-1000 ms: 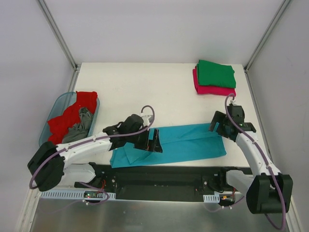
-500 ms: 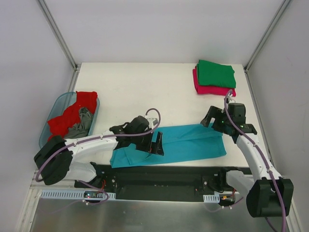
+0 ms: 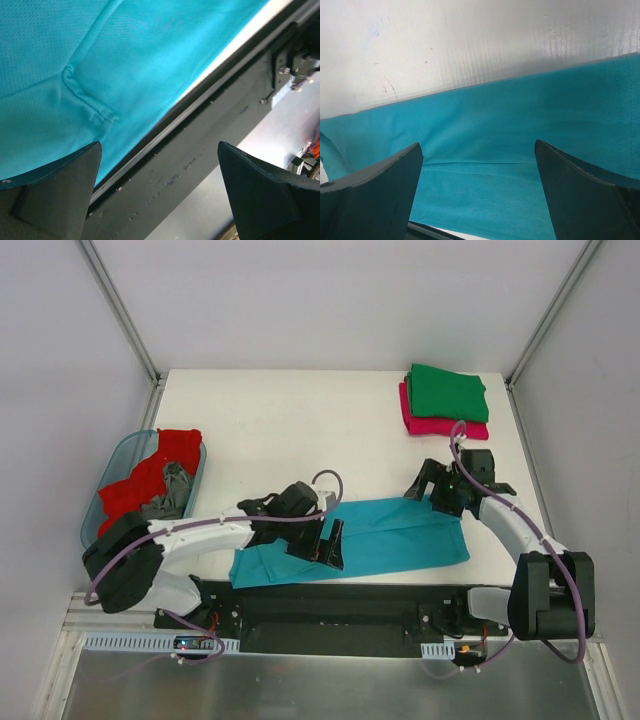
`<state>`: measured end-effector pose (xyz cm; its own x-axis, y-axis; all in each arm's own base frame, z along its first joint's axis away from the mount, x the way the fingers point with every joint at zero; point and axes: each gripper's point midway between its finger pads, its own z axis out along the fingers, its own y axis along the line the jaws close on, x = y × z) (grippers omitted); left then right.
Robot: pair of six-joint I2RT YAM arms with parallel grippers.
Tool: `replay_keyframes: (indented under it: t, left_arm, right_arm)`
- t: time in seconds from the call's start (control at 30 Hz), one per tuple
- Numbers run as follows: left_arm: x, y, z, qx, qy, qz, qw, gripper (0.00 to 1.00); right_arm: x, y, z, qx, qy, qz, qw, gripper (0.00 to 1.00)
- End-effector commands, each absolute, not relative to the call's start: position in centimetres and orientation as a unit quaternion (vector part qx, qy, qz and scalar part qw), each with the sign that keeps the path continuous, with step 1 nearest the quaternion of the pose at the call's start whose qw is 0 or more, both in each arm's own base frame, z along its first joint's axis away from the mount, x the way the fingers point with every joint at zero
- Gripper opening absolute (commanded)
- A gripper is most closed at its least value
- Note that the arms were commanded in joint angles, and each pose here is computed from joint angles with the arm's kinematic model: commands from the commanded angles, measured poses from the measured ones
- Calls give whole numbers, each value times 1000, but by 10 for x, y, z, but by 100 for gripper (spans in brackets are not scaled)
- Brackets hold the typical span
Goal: Fold and stack the t-shirts
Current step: Fold the other side of the tshirt into a rectangle, then rotate the tshirt 90 degrees
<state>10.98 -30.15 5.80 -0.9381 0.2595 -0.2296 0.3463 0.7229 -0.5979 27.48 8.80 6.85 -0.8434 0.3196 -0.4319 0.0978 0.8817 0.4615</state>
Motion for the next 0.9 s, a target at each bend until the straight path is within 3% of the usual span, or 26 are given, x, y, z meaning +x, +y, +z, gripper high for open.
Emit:
replay_keyframes:
  t: [0.0,0.23,0.6,0.87]
  left_arm:
    - [110,-295,103,192,907,-355,119,99]
    - [145,-246,98,77,948,-244,187,99]
    - [257,-189,55,-191,956,-129,182,99]
    - [315,-203,19,-216,961,-113,133,99]
  right_arm:
    - [294,86,80,108,928,212,285,96]
    - [289,89,59,122,936,205,258,96]
    - [248,95,18,149,946,197,213,96]
    - [217,102,15,160,938,217,217,96]
